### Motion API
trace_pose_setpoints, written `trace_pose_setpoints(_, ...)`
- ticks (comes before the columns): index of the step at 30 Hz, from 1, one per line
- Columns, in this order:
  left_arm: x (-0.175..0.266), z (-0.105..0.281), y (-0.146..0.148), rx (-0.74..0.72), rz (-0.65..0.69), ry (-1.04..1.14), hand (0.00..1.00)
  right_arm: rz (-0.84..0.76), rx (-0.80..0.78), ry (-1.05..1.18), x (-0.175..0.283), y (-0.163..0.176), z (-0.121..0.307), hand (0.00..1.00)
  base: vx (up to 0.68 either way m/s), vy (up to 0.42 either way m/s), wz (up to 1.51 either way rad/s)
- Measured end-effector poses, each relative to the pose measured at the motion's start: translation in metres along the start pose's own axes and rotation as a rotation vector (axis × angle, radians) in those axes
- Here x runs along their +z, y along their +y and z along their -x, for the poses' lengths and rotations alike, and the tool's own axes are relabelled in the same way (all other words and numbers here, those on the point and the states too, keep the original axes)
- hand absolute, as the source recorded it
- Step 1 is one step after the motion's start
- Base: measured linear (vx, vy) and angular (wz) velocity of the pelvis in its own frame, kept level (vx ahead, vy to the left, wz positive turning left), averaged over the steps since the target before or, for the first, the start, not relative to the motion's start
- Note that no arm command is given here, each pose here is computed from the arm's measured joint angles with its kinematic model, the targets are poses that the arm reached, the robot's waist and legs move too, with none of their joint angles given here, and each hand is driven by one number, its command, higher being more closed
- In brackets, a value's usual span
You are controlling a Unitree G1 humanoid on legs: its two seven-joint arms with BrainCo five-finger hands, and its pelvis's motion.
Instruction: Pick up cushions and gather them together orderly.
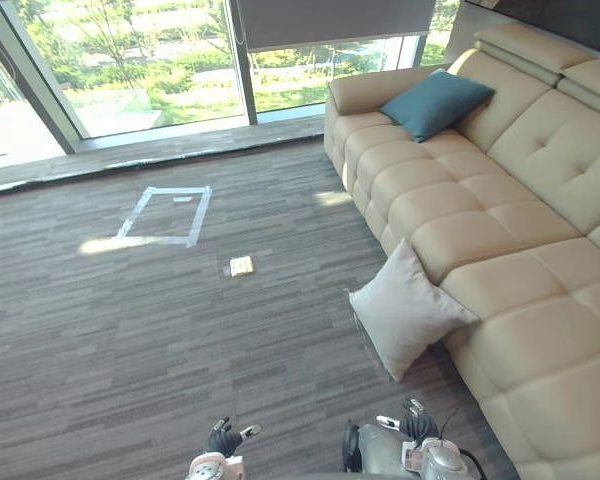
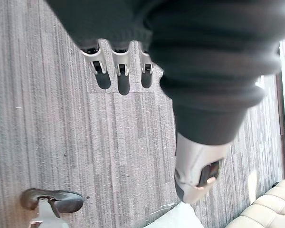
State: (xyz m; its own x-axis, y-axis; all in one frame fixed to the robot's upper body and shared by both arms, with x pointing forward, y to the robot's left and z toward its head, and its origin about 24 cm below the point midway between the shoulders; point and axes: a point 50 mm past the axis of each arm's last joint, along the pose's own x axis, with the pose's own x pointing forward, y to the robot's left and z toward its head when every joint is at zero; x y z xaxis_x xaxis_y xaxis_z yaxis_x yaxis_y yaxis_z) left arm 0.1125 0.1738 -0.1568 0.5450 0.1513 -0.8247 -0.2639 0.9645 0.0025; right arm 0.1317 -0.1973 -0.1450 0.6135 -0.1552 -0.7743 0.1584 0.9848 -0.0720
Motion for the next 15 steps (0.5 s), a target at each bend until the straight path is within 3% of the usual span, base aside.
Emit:
trace_pose_setpoints(7,0.007,0.002,0.009,0.032,0.032,-0.056,0.0,-0.018,0.009,0.023,-0.004,0.011,0.0,0.0,0.37,-0.031,-0.54)
trace_pose_setpoints(15,0.002,0.004,0.032,0.084,-0.001,-0.04,0.0,-0.008,0.046,0.088,-0.024,0.026,0.007,0.0,0.39,0.297,-1.02)
